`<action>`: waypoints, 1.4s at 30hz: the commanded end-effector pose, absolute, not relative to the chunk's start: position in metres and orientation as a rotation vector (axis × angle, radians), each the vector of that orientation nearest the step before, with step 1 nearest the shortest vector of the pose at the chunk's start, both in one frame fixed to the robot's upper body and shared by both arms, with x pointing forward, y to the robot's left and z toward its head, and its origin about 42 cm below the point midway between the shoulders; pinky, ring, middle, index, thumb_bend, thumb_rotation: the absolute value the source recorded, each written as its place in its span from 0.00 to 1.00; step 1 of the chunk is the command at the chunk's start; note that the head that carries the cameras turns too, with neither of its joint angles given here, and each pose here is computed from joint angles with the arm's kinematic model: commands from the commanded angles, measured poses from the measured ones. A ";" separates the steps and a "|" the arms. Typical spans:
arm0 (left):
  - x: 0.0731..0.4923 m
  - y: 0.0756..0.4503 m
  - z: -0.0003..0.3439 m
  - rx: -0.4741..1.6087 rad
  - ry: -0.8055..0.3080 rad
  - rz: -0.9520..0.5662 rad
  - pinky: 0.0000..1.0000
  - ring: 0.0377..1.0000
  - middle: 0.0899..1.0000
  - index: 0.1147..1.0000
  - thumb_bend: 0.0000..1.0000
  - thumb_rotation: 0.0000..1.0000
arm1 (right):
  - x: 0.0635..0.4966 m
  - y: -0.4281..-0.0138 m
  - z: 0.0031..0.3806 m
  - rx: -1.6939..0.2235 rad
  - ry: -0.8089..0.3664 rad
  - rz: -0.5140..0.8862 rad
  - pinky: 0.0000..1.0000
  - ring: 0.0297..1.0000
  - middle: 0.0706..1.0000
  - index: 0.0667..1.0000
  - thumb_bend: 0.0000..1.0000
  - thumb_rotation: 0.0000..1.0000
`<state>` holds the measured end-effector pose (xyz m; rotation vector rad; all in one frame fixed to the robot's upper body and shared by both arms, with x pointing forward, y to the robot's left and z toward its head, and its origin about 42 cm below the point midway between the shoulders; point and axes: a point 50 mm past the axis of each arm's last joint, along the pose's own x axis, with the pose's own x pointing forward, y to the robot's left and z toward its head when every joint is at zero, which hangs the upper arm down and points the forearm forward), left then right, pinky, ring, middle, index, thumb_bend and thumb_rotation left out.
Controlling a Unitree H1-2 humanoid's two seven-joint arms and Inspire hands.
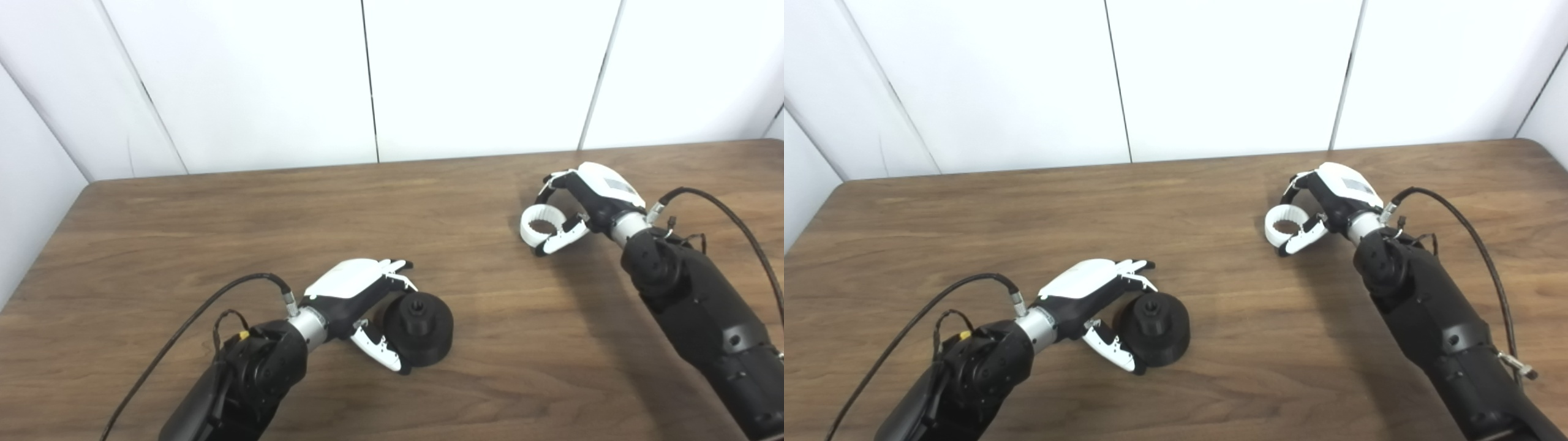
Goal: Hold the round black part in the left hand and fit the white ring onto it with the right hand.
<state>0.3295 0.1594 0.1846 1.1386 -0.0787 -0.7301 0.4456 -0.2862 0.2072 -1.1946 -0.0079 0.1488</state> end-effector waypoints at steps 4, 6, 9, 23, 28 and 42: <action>0.330 0.155 0.187 1.150 -0.097 -0.759 1.00 1.00 0.99 0.66 0.93 0.25 | 0.450 -0.283 0.240 -1.208 -0.116 0.130 0.88 0.94 0.84 0.45 0.53 0.15; 0.330 0.154 0.188 1.152 -0.101 -0.760 1.00 1.00 0.99 0.66 0.93 0.25 | 0.449 -0.282 0.243 -1.206 -0.121 0.133 0.89 0.94 0.84 0.45 0.53 0.15; 0.331 0.153 0.187 1.153 -0.103 -0.757 1.00 1.00 0.99 0.66 0.94 0.25 | 0.447 -0.282 0.246 -1.202 -0.138 0.142 0.88 0.94 0.84 0.45 0.53 0.15; 0.333 0.151 0.186 1.154 -0.099 -0.756 1.00 1.00 0.99 0.66 0.94 0.25 | 0.430 -0.264 0.272 -1.196 -0.215 0.196 0.85 0.95 0.83 0.45 0.53 0.15; 0.333 0.151 0.184 1.149 -0.097 -0.753 1.00 1.00 0.99 0.66 0.94 0.25 | 0.418 -0.250 0.285 -1.182 -0.258 0.236 0.82 0.93 0.83 0.45 0.52 0.15; 0.333 0.151 0.184 1.157 -0.093 -0.752 1.00 1.00 0.99 0.66 0.94 0.25 | 0.381 -0.211 0.311 -1.127 -0.348 0.323 0.75 0.90 0.82 0.45 0.53 0.15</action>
